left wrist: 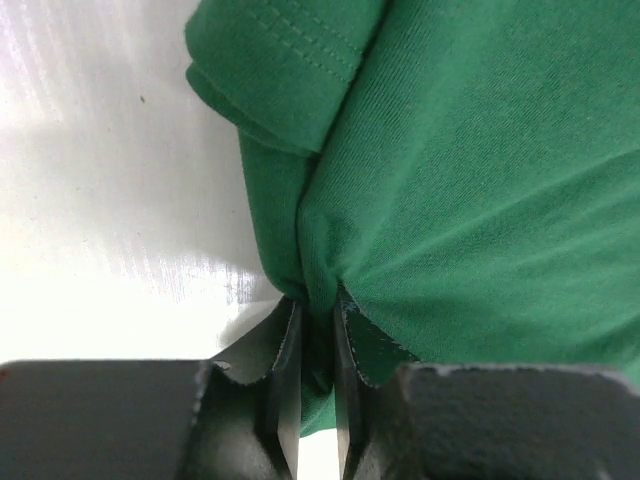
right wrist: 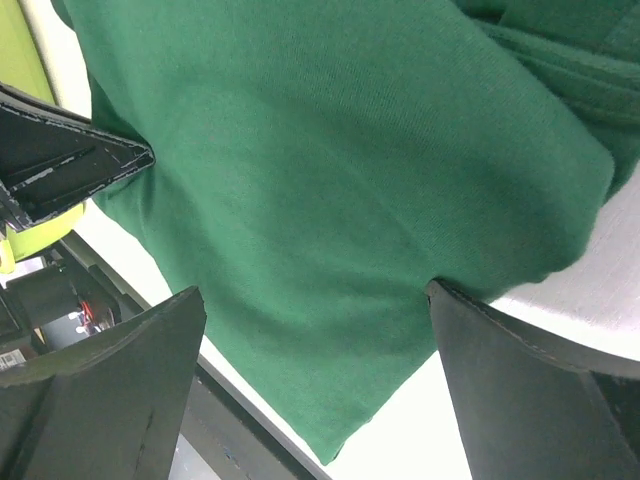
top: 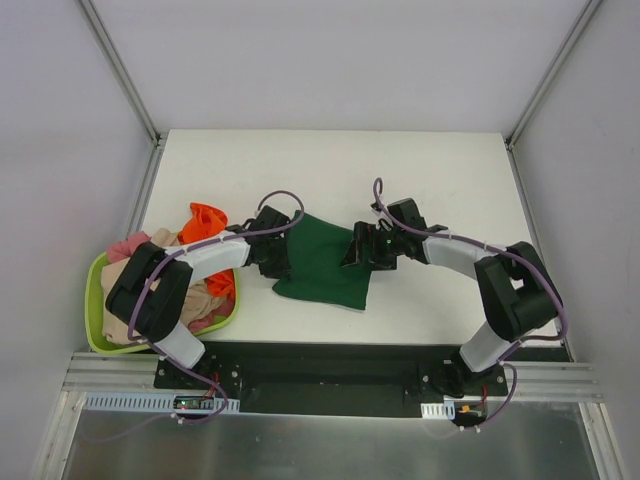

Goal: Fold and stack the t-shirts
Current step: Put the neatly folded tshirt into the corner of the board with the left arm

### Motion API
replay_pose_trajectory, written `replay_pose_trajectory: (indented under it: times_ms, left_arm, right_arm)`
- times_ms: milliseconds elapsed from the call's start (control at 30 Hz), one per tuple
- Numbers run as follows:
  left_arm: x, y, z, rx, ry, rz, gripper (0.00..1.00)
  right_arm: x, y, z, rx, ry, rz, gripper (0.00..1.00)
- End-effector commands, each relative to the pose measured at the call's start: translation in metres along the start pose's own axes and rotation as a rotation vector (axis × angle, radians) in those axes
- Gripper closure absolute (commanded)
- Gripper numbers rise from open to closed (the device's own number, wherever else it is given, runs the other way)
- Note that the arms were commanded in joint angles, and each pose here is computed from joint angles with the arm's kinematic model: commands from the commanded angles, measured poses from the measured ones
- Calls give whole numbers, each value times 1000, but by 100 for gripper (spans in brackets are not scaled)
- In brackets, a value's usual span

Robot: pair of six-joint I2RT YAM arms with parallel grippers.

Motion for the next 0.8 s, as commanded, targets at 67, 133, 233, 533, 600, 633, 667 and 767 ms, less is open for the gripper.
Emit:
replay_pose_trajectory:
  times_ms: [67, 133, 233, 533, 600, 633, 667, 767]
  left_arm:
    - [-9, 10, -22, -25, 21, 23, 78]
    - [-18, 6, -16, -20, -19, 3, 69]
    - [-37, 0, 2, 0, -107, -23, 56]
    - [-50, 8, 50, 40, -262, 106, 12]
    - [-40, 10, 56, 45, -245, 131, 12]
    - [-36, 13, 60, 48, -240, 156, 12]
    - [-32, 15, 65, 45, -238, 171, 14]
    - [-20, 13, 75, 54, -215, 174, 22]
  right_arm:
    - [-17, 19, 15, -50, -78, -11, 4]
    - [-28, 24, 15, -72, -99, -12, 4]
    - [-47, 28, 14, -104, -141, -24, 4]
    - [-96, 32, -9, -166, -232, -14, 4]
    - [-104, 28, -21, -179, -237, -13, 4]
    - [-108, 24, -25, -182, -245, -16, 4]
    - [-113, 20, -29, -188, -260, -24, 4]
    - [-129, 12, -37, -210, -299, -61, 4]
Point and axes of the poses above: each gripper's point midway between its finger pads, its own x axis out along the fingers, its own y axis along the line the jaws close on, z = x × y, the point moved 2 cm from there along -x, back along the fingers, and after that the axes turned 12 degrees about x, right-handed, at the moved point
